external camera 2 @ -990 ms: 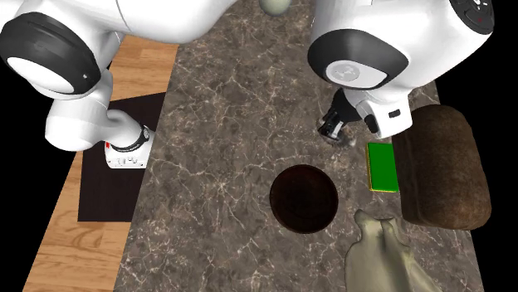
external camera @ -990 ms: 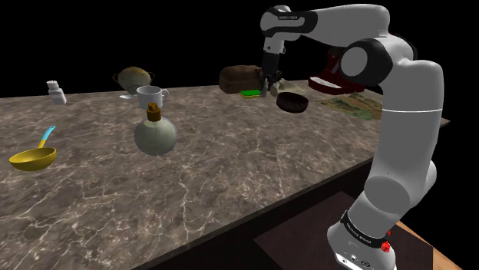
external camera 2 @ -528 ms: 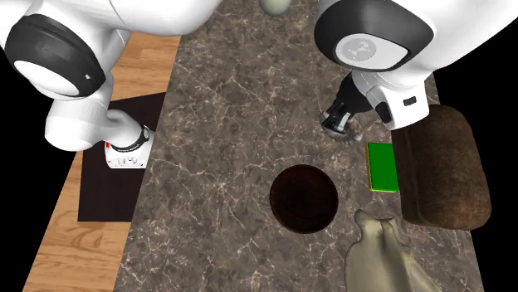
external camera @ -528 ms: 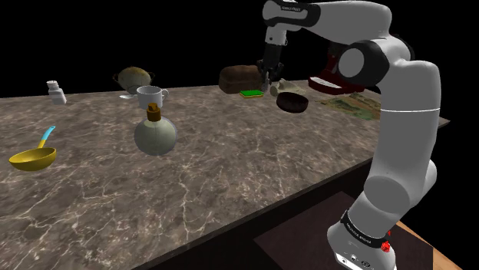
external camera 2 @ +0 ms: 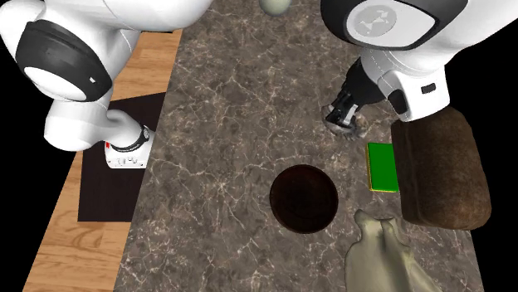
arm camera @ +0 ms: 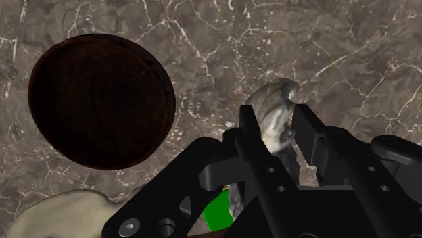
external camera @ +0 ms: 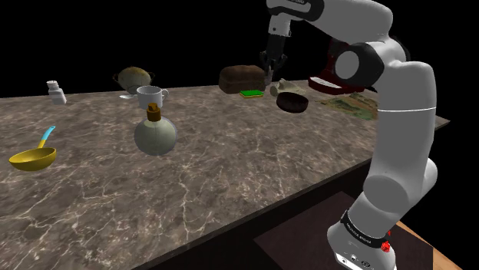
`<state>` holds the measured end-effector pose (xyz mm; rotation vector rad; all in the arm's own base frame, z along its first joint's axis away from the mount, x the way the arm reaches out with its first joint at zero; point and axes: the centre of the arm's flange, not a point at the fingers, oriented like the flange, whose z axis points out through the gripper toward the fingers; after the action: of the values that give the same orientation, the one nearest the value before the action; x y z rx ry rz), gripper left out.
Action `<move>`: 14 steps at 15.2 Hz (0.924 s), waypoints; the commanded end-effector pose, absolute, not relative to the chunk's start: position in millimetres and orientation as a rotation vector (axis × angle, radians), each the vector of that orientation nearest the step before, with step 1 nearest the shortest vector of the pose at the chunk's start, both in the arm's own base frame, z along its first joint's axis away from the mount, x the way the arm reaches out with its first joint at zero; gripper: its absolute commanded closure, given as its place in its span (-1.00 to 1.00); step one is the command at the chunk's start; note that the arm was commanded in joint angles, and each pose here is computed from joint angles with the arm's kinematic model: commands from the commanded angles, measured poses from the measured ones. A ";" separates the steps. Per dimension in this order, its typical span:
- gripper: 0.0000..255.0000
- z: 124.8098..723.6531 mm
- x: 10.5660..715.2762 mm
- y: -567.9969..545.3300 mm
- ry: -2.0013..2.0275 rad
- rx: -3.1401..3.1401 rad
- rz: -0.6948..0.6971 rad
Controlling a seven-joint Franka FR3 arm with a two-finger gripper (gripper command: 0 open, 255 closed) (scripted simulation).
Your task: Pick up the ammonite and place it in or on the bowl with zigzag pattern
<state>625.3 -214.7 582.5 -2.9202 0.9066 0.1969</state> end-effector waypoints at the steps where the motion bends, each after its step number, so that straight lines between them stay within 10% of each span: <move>1: 1.00 585.3 613.8 -230.4 0.907 -2.920 0.197; 14: 1.00 581.5 522.1 -340.7 0.907 -2.920 0.197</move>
<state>523.5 -339.3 586.0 -2.9196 0.9087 0.1971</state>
